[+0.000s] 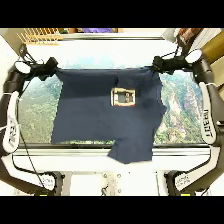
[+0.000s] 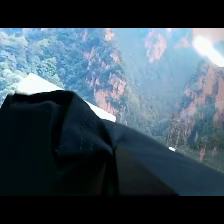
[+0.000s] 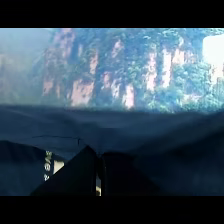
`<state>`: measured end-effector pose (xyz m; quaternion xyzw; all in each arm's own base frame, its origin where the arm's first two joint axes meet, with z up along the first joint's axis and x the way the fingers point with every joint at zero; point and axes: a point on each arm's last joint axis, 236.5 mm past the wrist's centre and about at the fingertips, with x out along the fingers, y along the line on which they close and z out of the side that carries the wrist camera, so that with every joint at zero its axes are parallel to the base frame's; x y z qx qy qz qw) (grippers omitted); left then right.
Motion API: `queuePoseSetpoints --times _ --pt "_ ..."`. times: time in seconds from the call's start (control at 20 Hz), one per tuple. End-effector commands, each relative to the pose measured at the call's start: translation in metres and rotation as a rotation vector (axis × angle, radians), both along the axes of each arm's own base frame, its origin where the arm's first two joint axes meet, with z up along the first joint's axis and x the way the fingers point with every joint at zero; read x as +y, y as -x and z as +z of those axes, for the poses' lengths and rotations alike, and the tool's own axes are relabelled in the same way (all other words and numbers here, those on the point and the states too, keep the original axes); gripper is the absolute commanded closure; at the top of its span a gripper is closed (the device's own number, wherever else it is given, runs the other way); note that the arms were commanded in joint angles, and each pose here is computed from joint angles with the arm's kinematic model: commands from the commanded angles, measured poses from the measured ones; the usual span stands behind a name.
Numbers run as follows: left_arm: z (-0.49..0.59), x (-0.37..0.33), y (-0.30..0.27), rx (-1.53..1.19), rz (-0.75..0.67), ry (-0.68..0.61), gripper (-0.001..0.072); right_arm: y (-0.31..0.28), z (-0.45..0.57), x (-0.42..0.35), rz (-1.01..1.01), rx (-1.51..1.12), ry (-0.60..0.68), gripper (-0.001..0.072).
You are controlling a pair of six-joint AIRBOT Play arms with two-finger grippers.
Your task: Fold the clothes and pants, and hang the long-sleeved shirts on hangers.
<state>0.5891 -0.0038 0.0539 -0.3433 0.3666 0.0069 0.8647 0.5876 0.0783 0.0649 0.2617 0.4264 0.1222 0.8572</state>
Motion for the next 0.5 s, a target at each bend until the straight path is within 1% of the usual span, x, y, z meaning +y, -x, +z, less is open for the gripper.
queuePoseSetpoints --times 0.0,0.15,0.3,0.45 --pt "-0.044 -0.012 -0.027 0.046 -0.002 0.07 0.0696 -0.03 -0.039 -0.008 -0.082 -0.017 -0.032 0.0697" --pt "-0.04 -0.021 -0.042 0.033 -0.032 0.075 0.0696 -0.036 -0.034 -0.015 -0.101 -0.047 -0.014 0.0697" --pt "-0.024 -0.012 -0.049 0.005 -0.032 0.063 0.0696 -0.028 -0.03 -0.029 -0.082 -0.046 0.096 0.0697" --pt "-0.023 -0.007 -0.046 0.017 -0.037 0.064 0.0696 -0.01 -0.036 -0.045 -0.089 0.029 0.198 0.0698"
